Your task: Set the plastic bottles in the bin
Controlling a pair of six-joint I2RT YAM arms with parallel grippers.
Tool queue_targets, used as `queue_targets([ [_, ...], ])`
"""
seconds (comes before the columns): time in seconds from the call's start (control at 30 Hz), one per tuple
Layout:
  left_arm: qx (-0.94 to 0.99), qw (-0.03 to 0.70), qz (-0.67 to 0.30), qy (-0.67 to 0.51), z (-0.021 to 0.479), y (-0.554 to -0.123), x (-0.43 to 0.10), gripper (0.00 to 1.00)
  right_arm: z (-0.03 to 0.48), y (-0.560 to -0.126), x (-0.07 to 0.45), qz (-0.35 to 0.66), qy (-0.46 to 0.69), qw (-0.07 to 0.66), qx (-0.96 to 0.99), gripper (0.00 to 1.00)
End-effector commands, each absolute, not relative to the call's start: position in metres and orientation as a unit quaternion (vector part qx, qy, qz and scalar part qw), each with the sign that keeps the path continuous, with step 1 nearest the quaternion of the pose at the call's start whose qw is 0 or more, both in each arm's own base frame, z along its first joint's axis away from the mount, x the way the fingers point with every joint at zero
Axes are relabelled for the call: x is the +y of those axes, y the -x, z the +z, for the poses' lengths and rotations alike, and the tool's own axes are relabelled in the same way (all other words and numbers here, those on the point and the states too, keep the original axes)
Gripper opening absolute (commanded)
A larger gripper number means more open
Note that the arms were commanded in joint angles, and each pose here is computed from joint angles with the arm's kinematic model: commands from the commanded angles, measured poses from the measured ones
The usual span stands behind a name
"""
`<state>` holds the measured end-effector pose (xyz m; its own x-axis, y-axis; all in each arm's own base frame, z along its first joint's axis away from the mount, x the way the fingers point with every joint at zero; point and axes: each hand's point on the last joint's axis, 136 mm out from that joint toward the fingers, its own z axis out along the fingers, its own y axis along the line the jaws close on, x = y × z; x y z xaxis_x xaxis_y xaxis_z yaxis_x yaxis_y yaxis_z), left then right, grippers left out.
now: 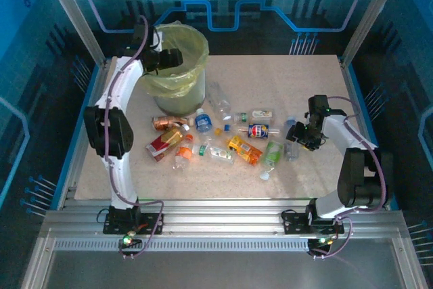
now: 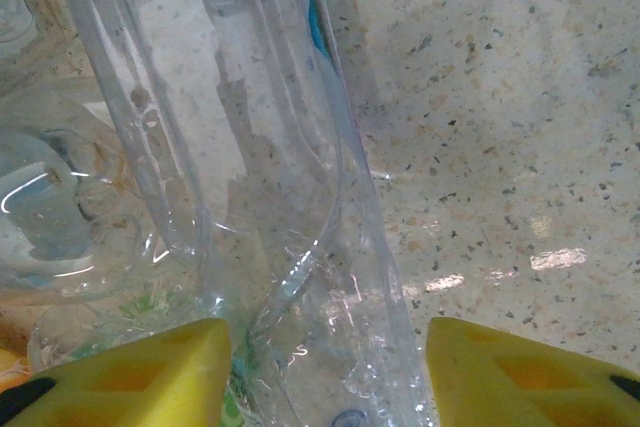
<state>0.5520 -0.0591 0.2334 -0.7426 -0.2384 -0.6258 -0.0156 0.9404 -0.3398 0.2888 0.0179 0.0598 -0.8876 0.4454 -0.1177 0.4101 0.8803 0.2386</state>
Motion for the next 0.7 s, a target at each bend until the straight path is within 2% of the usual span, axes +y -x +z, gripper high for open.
queue_targets([
  [0.0, 0.892, 0.410, -0.174, 0.076, 0.299, -0.534, -0.056, 0.88, 0.051, -0.284, 0.014, 0.098, -0.223, 0.069, 0.967, 0.54],
  [0.23, 0.862, 0.458, -0.203, 0.076, 0.346, -0.502, -0.061, 0.94, 0.045, -0.282, 0.013, 0.093, -0.224, 0.060, 0.968, 0.55],
  [0.37, 0.843, 0.478, -0.235, 0.081, 0.364, -0.480, -0.067, 0.99, 0.042, -0.279, 0.015, 0.097, -0.223, 0.054, 0.968, 0.58],
  [0.67, 0.808, 0.501, -0.300, 0.081, 0.385, -0.439, -0.086, 0.99, 0.037, -0.275, 0.011, 0.084, -0.222, 0.050, 0.970, 0.63],
])
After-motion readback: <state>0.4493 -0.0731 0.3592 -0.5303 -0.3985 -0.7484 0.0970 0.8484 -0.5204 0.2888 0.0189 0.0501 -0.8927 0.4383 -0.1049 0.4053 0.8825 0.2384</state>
